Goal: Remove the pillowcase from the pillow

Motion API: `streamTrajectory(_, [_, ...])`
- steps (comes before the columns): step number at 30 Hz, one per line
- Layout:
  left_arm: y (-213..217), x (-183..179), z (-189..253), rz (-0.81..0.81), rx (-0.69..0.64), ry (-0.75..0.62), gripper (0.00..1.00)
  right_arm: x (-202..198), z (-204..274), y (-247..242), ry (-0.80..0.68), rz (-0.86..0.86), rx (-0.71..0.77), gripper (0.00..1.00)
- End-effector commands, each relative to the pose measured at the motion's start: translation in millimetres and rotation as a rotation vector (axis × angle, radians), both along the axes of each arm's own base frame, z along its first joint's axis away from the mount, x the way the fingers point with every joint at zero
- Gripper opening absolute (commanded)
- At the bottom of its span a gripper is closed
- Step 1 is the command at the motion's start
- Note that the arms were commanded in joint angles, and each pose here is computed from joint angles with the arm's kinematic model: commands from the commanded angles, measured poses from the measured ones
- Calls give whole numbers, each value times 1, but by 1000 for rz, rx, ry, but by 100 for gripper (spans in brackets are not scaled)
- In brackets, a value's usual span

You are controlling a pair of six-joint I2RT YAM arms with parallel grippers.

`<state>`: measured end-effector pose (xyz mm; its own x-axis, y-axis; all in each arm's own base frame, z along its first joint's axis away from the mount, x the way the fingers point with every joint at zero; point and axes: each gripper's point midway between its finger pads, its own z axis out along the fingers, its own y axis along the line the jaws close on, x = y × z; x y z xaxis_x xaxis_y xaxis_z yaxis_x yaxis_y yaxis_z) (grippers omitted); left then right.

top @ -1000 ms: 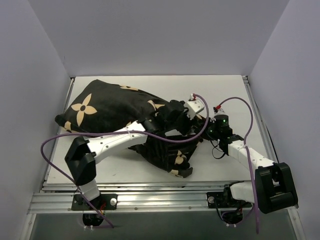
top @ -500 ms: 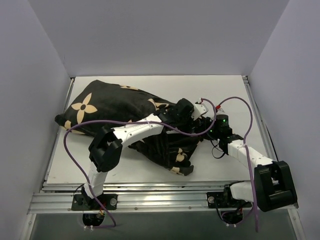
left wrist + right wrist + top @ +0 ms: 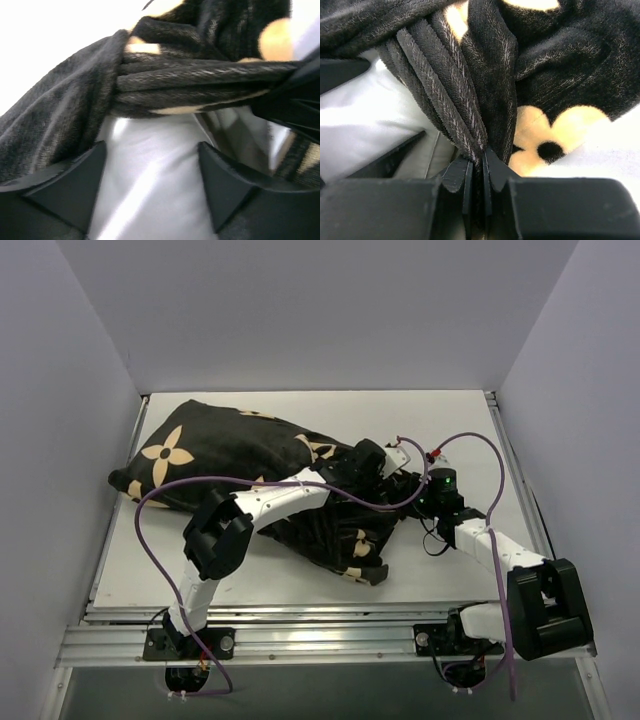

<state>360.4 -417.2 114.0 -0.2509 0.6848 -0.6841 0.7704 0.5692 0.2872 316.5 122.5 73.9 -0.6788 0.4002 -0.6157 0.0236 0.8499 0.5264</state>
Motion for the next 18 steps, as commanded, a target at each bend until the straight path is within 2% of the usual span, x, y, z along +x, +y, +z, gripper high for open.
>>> streamTrajectory(1, [57, 23, -46, 178, 131, 43, 80, 5, -5, -11, -2, -28, -37, 0])
streamTrajectory(2, [59, 23, -49, 184, 129, 48, 70, 6, -4, -10, -6, -27, -36, 0])
streamTrajectory(3, [62, 21, -55, 189, 130, 58, 46, 6, -5, -9, -4, -25, -34, 0])
streamTrajectory(5, [62, 20, -55, 205, 106, 62, 24, 7, -5, -9, -6, -24, -29, 0])
streamTrajectory(6, [64, 17, -51, 205, 95, 62, 6, 8, -3, -8, -10, -23, -28, 0])
streamTrajectory(7, [63, 14, -47, 208, 72, 66, 3, 8, -3, -8, -10, -23, -28, 0])
streamTrajectory(11, [57, 1, -6, 185, -81, 49, 2, 12, 5, -6, -31, -16, -21, 0])
streamTrajectory(12, [58, -4, 16, 177, -128, 31, 2, 15, 10, -5, -43, -15, -19, 0])
streamTrajectory(18, [59, -43, 58, 92, -207, 44, 2, 38, 40, -6, -112, -39, -20, 0])
